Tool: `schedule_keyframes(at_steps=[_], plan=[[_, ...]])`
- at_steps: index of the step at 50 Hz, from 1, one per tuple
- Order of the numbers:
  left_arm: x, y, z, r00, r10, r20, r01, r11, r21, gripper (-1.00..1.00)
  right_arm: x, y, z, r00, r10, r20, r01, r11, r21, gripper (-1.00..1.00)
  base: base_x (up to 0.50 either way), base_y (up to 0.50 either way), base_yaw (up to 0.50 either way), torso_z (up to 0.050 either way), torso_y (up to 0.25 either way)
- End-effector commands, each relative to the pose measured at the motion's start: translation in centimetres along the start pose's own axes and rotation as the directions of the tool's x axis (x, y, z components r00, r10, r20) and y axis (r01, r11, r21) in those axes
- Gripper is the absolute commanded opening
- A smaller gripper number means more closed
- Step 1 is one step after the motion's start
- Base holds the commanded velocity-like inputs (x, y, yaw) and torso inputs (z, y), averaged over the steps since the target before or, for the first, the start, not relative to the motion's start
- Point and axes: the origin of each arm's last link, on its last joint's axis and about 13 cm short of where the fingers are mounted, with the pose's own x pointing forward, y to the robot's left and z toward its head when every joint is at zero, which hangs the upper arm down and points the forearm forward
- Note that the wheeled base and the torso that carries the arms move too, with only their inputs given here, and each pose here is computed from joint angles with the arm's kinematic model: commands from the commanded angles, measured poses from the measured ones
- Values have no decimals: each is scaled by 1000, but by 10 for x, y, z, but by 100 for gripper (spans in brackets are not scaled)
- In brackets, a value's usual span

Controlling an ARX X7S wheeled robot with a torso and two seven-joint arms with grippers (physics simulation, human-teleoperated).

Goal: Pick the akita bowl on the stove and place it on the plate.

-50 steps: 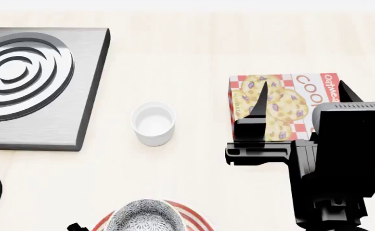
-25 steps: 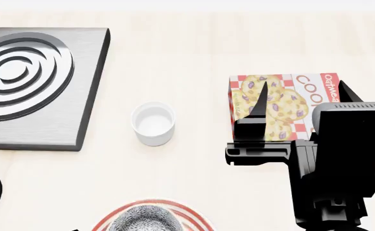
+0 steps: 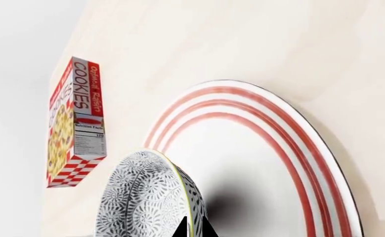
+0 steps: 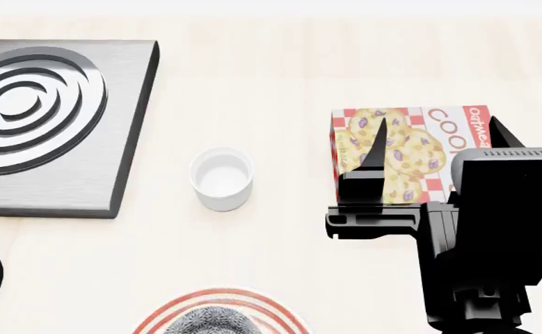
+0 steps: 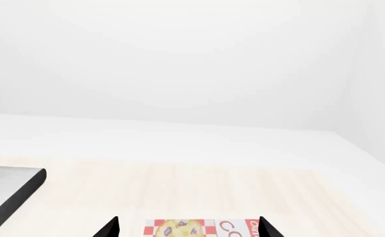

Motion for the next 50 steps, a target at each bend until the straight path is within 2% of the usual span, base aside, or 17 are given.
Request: schedule_keyframes(at_steps=[1, 35, 36, 50], plan=[[0, 3, 0, 999, 34, -7, -34, 999, 13, -100, 0, 0, 0, 1000, 0, -1, 0, 1000, 0, 100, 0, 0, 0, 0, 0], [2, 0, 0, 999, 44, -21, -44, 999, 2, -100, 0, 0, 0, 1000, 0, 0, 0, 1000, 0, 100, 0, 0, 0, 0, 0], [2, 0, 1, 999, 46, -21, -46, 999, 1, 100, 0, 0, 0, 1000, 0, 0, 0, 1000, 0, 100, 0, 0, 0, 0, 0], [1, 2, 1, 998, 66, -22, -66, 998, -4, 100, 0, 0, 0, 1000, 0, 0, 0, 1000, 0, 100, 0, 0, 0, 0, 0]])
